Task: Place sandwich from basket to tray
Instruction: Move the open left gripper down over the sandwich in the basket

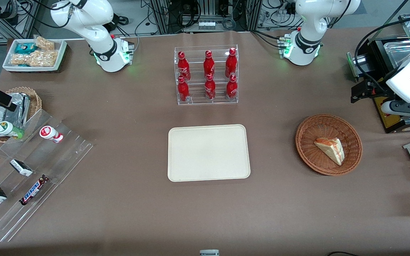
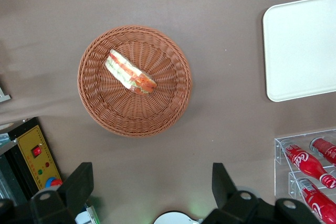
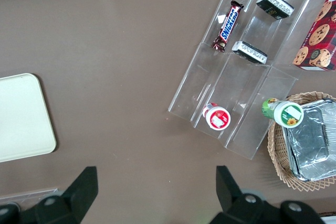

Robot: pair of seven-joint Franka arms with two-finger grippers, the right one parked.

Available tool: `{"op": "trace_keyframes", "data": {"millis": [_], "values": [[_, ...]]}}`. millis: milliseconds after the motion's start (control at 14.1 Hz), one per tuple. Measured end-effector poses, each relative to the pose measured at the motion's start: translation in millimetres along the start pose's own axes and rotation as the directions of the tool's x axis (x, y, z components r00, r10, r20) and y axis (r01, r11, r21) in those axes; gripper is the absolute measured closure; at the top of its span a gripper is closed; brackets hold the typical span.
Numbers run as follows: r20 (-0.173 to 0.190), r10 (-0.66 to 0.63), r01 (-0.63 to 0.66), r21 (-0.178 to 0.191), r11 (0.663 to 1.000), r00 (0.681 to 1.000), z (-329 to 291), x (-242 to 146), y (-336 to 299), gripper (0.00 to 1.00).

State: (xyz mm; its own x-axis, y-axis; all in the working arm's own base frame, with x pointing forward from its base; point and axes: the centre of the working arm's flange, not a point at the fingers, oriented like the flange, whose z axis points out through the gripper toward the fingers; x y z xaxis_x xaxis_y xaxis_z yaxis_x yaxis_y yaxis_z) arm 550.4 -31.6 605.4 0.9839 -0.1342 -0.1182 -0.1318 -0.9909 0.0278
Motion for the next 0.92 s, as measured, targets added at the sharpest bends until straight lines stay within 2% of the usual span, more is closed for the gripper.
{"op": "trace_keyframes", "data": {"millis": [213, 496, 709, 921], "values": [[0.055, -0.055, 0.056, -0.011, 0.998, 0.997, 30.5, 1.0, -30.4, 0.0], [0.066, -0.099, 0.1, -0.015, 0.995, 0.993, 107.3, 13.1, -51.8, 0.0], [0.043, -0.14, 0.14, -0.003, 0.99, 0.989, 170.5, 16.6, -53.1, 0.0], [-0.032, -0.231, 0.232, 0.044, 0.972, 0.972, 230.0, 14.4, -55.5, 0.0]]}}
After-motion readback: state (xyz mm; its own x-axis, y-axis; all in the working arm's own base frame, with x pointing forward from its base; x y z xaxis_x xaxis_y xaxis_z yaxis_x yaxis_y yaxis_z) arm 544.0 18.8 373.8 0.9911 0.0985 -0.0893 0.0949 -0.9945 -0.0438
